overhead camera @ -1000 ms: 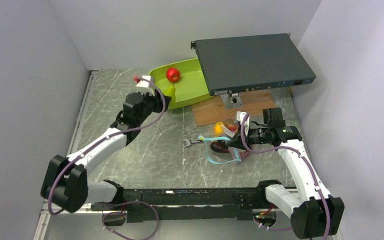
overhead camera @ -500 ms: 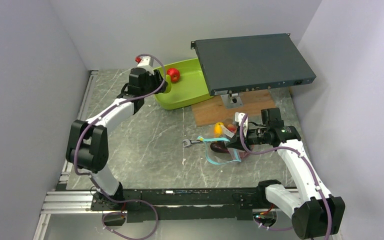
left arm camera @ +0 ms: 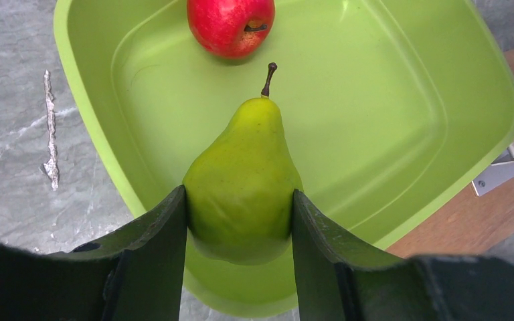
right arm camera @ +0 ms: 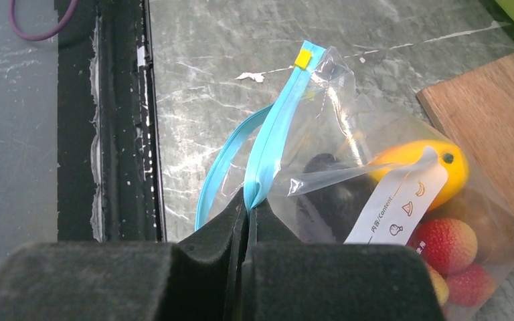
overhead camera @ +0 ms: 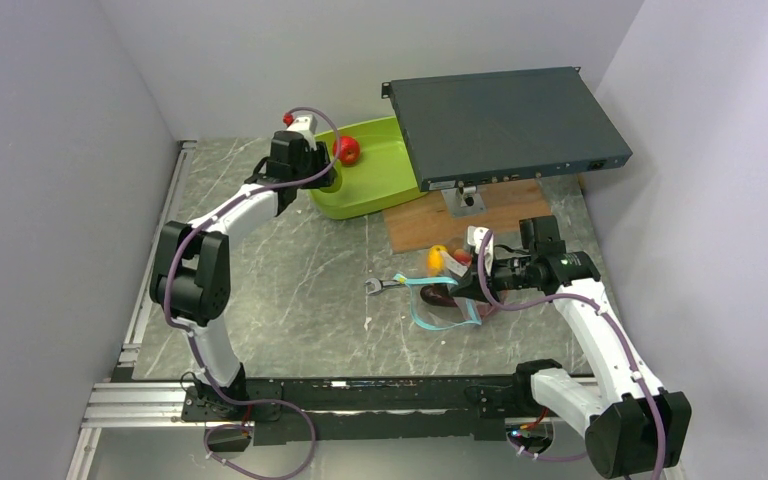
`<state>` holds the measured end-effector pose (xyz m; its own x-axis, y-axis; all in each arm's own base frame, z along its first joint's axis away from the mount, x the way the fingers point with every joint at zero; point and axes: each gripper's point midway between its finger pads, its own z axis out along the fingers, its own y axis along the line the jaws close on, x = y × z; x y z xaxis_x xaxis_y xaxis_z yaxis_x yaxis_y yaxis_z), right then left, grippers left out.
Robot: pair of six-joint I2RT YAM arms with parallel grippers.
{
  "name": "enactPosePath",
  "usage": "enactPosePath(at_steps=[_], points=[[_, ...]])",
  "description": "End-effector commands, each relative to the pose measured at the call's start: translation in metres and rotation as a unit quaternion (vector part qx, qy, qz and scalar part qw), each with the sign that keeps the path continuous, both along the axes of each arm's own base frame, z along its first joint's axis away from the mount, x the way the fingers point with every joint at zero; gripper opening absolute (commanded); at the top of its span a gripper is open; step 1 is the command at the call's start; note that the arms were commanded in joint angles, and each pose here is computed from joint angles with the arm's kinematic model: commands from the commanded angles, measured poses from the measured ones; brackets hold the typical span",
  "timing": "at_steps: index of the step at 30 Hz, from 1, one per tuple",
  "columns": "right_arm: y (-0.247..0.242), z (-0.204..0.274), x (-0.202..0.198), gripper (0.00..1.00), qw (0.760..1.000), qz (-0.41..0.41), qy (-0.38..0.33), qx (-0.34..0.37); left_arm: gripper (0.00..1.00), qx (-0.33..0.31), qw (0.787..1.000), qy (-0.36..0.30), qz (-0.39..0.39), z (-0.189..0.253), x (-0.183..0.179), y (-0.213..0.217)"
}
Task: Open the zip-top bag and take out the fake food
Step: Place the fake fruit in the bin.
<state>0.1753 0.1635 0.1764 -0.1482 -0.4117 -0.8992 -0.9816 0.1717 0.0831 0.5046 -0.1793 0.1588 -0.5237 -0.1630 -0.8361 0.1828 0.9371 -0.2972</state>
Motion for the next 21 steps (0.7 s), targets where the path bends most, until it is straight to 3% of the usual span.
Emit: enactPosePath(at_steps=[1, 6, 7, 8, 9, 12, 21], points=[[0.003, 0.002, 0.001, 0.00, 1.000, 0.011, -0.012, 0.002, 0.00, 0.011, 0.999, -0.030, 0.005, 0.022, 0.012, 0.004], [0.003, 0.001, 0.002, 0.00, 1.000, 0.012, -0.010, 0.000, 0.03, 0.013, 0.999, -0.032, 0.004, 0.023, 0.012, 0.005], [0.003, 0.000, 0.002, 0.00, 1.000, 0.012, -0.010, 0.000, 0.67, 0.016, 1.000, -0.022, 0.003, 0.019, 0.009, 0.006], [0.003, 0.000, 0.002, 0.00, 1.000, 0.012, -0.010, -0.001, 0.83, 0.016, 1.000, -0.020, 0.003, 0.019, 0.009, 0.006], [0.003, 0.000, 0.002, 0.00, 1.000, 0.011, -0.011, -0.001, 0.90, 0.017, 1.000, -0.016, 0.003, 0.018, 0.009, 0.005], [0.003, 0.000, 0.003, 0.00, 1.000, 0.011, -0.011, -0.002, 0.99, 0.015, 1.000, -0.012, 0.001, 0.018, 0.009, 0.004], [0.002, 0.000, 0.003, 0.00, 1.000, 0.010, -0.012, -0.003, 1.00, 0.009, 1.000, -0.022, -0.017, 0.032, 0.001, 0.001]])
